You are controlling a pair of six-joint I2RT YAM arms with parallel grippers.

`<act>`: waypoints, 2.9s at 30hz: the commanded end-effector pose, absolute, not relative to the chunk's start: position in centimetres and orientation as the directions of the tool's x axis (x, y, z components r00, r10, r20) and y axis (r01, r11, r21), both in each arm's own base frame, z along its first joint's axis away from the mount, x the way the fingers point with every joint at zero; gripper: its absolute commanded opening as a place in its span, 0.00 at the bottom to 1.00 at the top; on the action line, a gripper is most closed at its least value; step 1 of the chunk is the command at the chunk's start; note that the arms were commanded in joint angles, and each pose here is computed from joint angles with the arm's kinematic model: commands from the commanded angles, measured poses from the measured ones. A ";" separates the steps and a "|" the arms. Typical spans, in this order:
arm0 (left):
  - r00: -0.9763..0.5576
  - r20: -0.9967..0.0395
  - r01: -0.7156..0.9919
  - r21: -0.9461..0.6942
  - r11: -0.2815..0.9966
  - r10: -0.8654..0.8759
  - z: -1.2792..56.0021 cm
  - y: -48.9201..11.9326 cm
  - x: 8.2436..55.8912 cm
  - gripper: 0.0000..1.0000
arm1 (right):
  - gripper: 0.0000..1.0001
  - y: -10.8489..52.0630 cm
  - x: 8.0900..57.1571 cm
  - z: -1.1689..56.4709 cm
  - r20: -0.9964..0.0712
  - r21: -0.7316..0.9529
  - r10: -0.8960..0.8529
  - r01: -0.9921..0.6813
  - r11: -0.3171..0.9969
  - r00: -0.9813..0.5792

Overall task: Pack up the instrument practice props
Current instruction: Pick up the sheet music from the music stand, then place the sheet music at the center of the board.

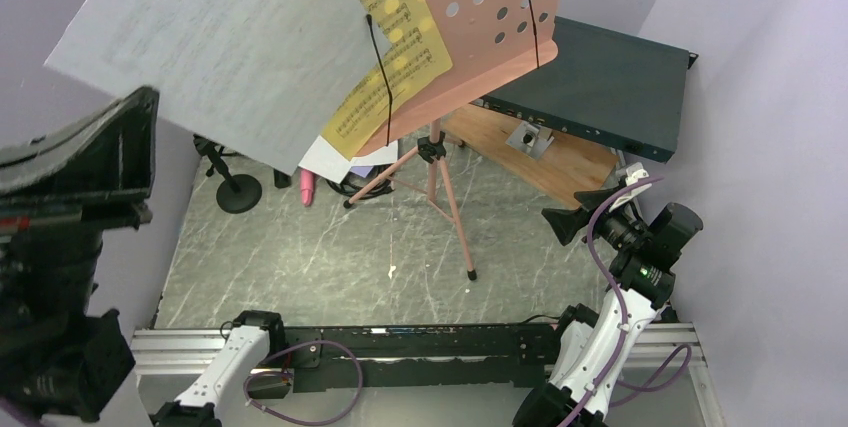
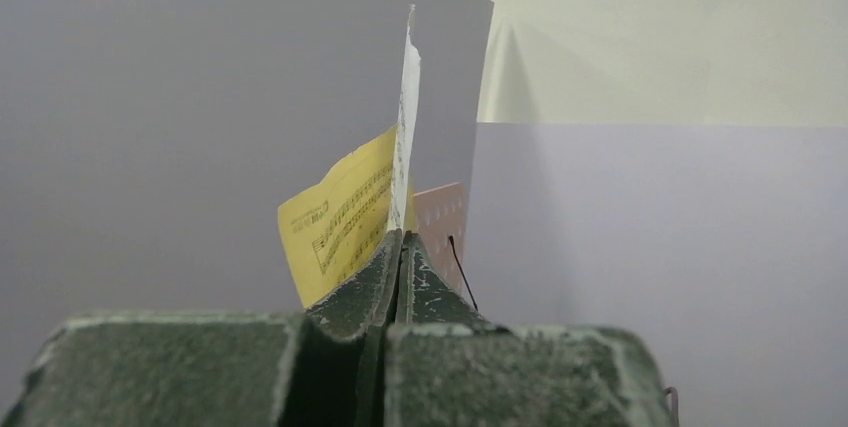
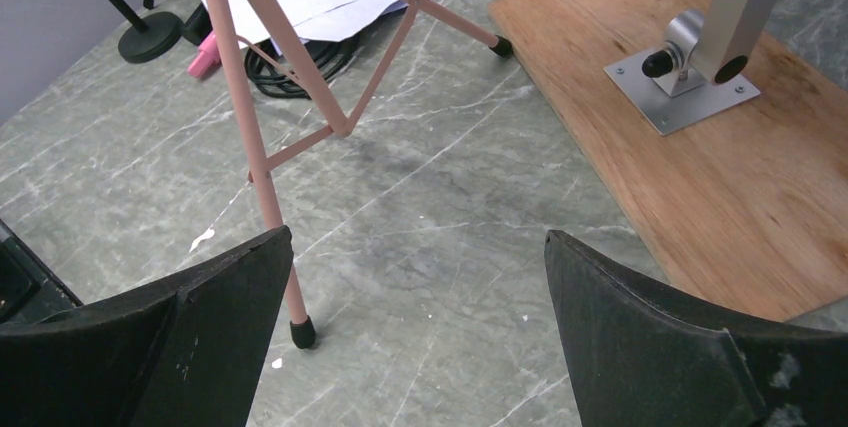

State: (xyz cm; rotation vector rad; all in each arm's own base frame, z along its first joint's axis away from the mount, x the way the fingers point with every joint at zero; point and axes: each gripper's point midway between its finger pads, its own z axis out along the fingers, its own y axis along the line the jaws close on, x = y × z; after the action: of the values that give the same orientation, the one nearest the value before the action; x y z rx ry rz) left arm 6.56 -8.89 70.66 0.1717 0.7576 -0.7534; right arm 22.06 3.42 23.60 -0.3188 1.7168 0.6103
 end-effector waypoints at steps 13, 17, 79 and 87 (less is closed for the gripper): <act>0.614 -0.705 0.320 -0.189 0.929 -0.355 63.7 -2.6 6.2 0.00 | 0.99 3.0 22.5 23.7 -0.972 0.190 0.085 -0.524 0.830 -0.218; 0.585 -0.750 0.222 -0.219 0.950 -0.310 60.7 -1.1 7.7 0.00 | 0.99 3.0 22.6 23.6 -0.971 0.195 0.088 -0.521 0.831 -0.223; -0.237 -0.879 0.528 -0.474 0.704 -0.414 43.0 -9.8 39.2 0.00 | 0.99 3.7 22.1 24.0 -0.977 0.164 0.056 -0.547 0.821 -0.208; -0.279 -0.852 0.479 -0.523 0.706 -0.442 41.7 -8.3 40.5 0.00 | 0.99 3.6 22.1 24.0 -0.977 0.158 0.051 -0.544 0.824 -0.206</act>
State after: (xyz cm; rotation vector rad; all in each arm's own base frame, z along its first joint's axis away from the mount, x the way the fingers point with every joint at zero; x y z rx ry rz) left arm 40.28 -8.47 40.82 0.0205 1.6389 -0.8532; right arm 22.16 3.53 23.07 -0.3350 1.7321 0.6037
